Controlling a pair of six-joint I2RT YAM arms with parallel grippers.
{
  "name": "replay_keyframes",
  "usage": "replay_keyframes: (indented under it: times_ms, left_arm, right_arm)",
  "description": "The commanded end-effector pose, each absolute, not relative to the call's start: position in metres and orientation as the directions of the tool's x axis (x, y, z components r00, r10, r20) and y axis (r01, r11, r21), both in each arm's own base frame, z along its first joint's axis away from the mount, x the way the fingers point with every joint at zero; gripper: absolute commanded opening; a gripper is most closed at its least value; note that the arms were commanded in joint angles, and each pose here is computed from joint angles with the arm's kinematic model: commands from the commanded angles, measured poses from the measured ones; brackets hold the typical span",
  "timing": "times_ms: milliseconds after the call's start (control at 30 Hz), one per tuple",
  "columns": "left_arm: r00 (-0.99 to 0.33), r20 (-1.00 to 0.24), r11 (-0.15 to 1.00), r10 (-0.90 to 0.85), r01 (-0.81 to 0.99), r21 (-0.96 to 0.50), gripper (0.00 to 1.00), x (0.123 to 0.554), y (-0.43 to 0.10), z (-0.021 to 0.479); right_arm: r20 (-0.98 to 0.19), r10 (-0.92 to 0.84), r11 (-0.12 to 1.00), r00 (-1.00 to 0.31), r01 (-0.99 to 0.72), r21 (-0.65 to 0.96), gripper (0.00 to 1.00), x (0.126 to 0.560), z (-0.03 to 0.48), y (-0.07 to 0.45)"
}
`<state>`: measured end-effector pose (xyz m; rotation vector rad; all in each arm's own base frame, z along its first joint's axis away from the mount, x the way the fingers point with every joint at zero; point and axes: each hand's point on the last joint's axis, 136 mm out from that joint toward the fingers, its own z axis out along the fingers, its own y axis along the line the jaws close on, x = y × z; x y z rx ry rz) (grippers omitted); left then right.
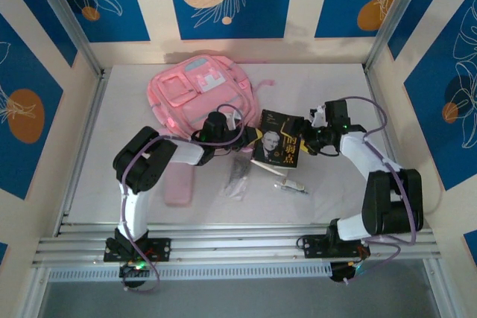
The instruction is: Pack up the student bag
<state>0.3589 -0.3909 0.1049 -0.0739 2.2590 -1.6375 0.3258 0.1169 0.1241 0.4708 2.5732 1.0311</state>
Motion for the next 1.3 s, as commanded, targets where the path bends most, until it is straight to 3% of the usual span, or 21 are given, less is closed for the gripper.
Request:
replay_keyframes:
  times_ms: [0,467,867,1133,1267]
  left_arm:
    - [-0.903,-0.316,0.244,-0.292,0.249,-0.937,0.0,0.369,-0.4,0.157]
    - [-0.671,-0.407,0.231,-0.619,0.34,-0.912,0.0,0.438,-0.349,0.264]
    - [-0.536,-0.34,0.161,-0.773,0.353,-0.922,0.0,0.425,-0.319,0.29]
    - [-0.521,-0.287,0.102,-0.804,0.354,-0.93,0.0,0.416,-0.314,0.291]
    - [-0.522,-0.27,0.084,-0.809,0.353,-0.932,0.0,0.41,-0.312,0.293]
  right_arm:
    - [-0.19,0.467,0.691,-0.864,0.222,0.688,0.99,0.312,0.146,0.113]
    - [-0.069,0.586,0.403,-0.807,0.216,0.889,0.99,0.293,0.184,0.198]
    - [0.026,0.744,0.111,-0.667,0.162,0.981,0.99,0.335,0.209,0.241]
    - [0.019,0.759,0.045,-0.651,0.081,0.996,1.0,0.36,0.217,0.252]
    - [0.024,0.775,0.03,-0.631,0.074,0.997,0.95,0.37,0.214,0.251]
